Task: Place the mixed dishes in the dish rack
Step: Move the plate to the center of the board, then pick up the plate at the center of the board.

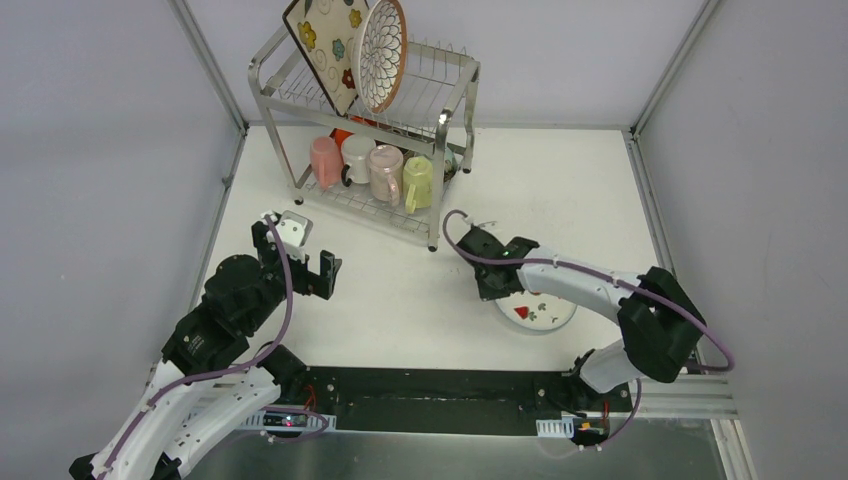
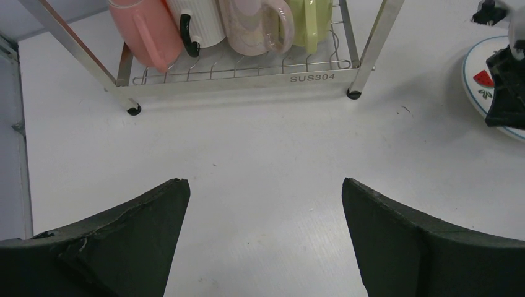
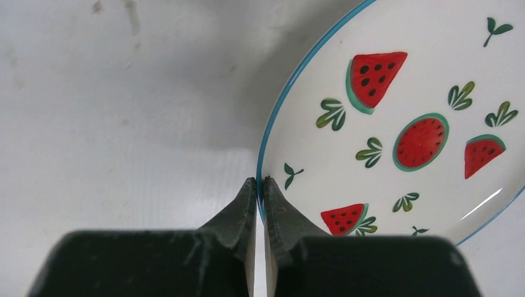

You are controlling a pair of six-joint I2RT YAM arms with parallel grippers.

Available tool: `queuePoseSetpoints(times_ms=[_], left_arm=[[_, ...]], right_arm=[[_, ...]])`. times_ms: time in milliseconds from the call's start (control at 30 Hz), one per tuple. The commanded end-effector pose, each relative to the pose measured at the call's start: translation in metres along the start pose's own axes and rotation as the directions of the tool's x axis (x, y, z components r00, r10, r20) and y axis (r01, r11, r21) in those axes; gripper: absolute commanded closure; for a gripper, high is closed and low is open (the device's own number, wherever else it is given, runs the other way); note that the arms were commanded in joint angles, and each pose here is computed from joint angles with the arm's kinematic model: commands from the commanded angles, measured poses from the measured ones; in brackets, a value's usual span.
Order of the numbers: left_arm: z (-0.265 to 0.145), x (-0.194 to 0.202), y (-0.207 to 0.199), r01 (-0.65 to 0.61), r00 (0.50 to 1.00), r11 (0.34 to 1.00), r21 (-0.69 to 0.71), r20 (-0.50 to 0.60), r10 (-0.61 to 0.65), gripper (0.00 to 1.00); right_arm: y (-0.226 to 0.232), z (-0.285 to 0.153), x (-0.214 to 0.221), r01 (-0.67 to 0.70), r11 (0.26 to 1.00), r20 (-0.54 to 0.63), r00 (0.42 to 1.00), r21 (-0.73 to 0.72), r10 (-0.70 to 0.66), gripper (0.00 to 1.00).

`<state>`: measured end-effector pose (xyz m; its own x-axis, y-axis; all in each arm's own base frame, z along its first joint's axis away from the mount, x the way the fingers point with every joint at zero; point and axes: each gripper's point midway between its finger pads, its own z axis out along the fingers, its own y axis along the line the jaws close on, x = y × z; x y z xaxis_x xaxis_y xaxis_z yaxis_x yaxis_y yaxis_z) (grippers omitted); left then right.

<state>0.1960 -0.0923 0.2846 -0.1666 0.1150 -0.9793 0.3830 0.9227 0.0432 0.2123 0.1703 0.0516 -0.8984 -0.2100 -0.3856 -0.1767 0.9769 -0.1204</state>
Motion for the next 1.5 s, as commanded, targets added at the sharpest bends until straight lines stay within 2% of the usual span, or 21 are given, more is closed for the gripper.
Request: queuePoseSetpoints(times_ms=[0,333,467,633,800,1033,1233,1467], left_arm=[[0.003,-0.002,0.003,-0.004,1.0,1.0,-0.025,0.008,0.004,0.01],[-0.001,-0.003,0.011,0.006,1.0,0.998,-0.062,0.027,-0.005,0.01],[-0.001,-0.003,0.013,0.006,1.0,0.997,-0.073,0.026,-0.004,0.01],[-0.001,-0.003,0.013,0.008,1.0,0.997,-0.076,0.027,-0.006,0.01],[-0.001,-0.003,0.013,0.008,1.0,0.997,-0.075,0.027,-0.006,0.01],[0.0,-0.002,0.013,0.007,1.0,0.997,-0.075,0.023,-0.005,0.01],[0.002,-0.001,0.011,0.001,1.0,0.998,-0.069,0.016,0.0,0.01],[0.005,0.001,0.009,-0.005,1.0,0.998,-0.062,0.001,0.006,0.01]], right_arm=[[0.061,-0.018,0.001,-0.037,0.993,0.056,0.997,-0.111,0.044,1.0],[0.174,-0.034,0.019,0.144,0.949,0.101,0.988,-0.281,-0.12,1.0],[0.188,-0.043,0.023,0.18,0.926,0.109,0.982,-0.331,-0.151,0.84],[0.174,-0.059,0.017,0.178,0.917,0.152,0.98,-0.356,-0.131,0.57],[0.145,-0.065,0.006,0.128,0.909,0.157,0.985,-0.397,-0.071,0.46],[0.079,-0.055,-0.009,-0.04,0.918,0.126,0.987,-0.394,0.097,0.46],[0.024,-0.043,-0.015,-0.215,0.9,0.096,0.958,-0.379,0.269,0.5],[-0.02,-0.026,-0.004,-0.329,0.894,0.051,0.931,-0.305,0.36,0.5]])
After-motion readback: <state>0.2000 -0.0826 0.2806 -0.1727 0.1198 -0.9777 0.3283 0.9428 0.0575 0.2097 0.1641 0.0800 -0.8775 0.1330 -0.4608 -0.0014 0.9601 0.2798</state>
